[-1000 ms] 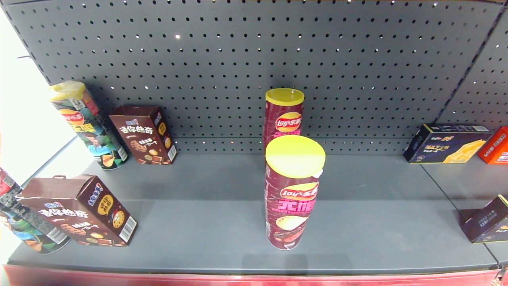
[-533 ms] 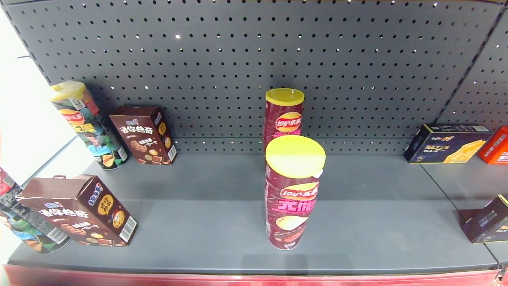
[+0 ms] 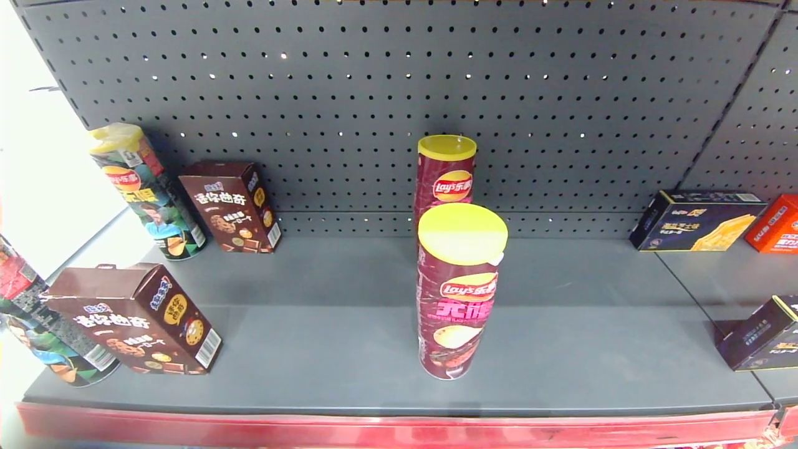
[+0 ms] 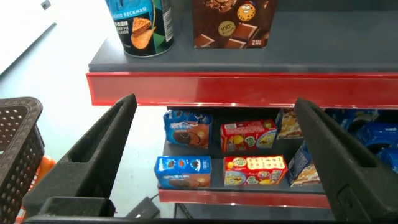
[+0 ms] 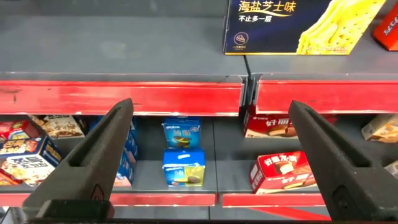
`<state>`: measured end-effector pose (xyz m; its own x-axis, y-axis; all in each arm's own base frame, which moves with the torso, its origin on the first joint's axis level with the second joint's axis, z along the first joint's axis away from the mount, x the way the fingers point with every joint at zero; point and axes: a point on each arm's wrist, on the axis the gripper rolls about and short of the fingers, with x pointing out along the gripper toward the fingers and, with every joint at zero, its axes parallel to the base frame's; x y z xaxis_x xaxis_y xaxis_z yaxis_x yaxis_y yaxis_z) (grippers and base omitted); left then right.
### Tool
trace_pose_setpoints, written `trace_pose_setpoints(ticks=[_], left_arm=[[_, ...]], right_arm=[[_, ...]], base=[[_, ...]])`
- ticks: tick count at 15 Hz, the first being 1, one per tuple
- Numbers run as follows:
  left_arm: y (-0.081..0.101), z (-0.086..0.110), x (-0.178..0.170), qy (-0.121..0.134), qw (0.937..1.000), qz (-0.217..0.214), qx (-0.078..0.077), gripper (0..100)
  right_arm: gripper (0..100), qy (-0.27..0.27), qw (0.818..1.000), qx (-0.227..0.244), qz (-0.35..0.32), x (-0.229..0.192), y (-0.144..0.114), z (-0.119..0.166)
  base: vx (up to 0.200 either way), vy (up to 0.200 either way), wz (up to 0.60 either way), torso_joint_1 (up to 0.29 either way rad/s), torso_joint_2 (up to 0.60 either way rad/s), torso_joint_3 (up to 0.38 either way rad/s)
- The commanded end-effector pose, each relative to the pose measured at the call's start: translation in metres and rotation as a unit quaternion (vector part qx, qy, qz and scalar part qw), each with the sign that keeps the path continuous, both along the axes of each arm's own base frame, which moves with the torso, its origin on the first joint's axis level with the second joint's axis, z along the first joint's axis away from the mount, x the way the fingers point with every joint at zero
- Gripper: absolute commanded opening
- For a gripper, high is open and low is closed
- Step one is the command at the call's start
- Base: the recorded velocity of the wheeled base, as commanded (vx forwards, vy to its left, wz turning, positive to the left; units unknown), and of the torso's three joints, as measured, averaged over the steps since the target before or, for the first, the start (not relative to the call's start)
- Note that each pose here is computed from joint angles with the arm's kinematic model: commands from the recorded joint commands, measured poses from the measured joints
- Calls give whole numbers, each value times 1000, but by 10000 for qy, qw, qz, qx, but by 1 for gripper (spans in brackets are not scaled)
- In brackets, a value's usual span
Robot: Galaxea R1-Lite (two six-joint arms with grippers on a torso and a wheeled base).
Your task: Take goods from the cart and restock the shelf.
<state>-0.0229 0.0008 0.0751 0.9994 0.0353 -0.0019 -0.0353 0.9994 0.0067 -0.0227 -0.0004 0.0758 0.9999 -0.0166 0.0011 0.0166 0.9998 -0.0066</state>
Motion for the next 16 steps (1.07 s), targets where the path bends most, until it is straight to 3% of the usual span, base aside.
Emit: trace_pose_setpoints(ticks=[1,16], left_arm=[[0,0,0,5,10000,-8,-18,100],[0,0,0,5,10000,15,-33,100]], right_arm=[[100,5,10000,2,-1,0,0,0],[100,5,10000,2,-1,0,0,0]], base=[[0,0,0,0,0,0],[-13,-13,0,1,0,0]])
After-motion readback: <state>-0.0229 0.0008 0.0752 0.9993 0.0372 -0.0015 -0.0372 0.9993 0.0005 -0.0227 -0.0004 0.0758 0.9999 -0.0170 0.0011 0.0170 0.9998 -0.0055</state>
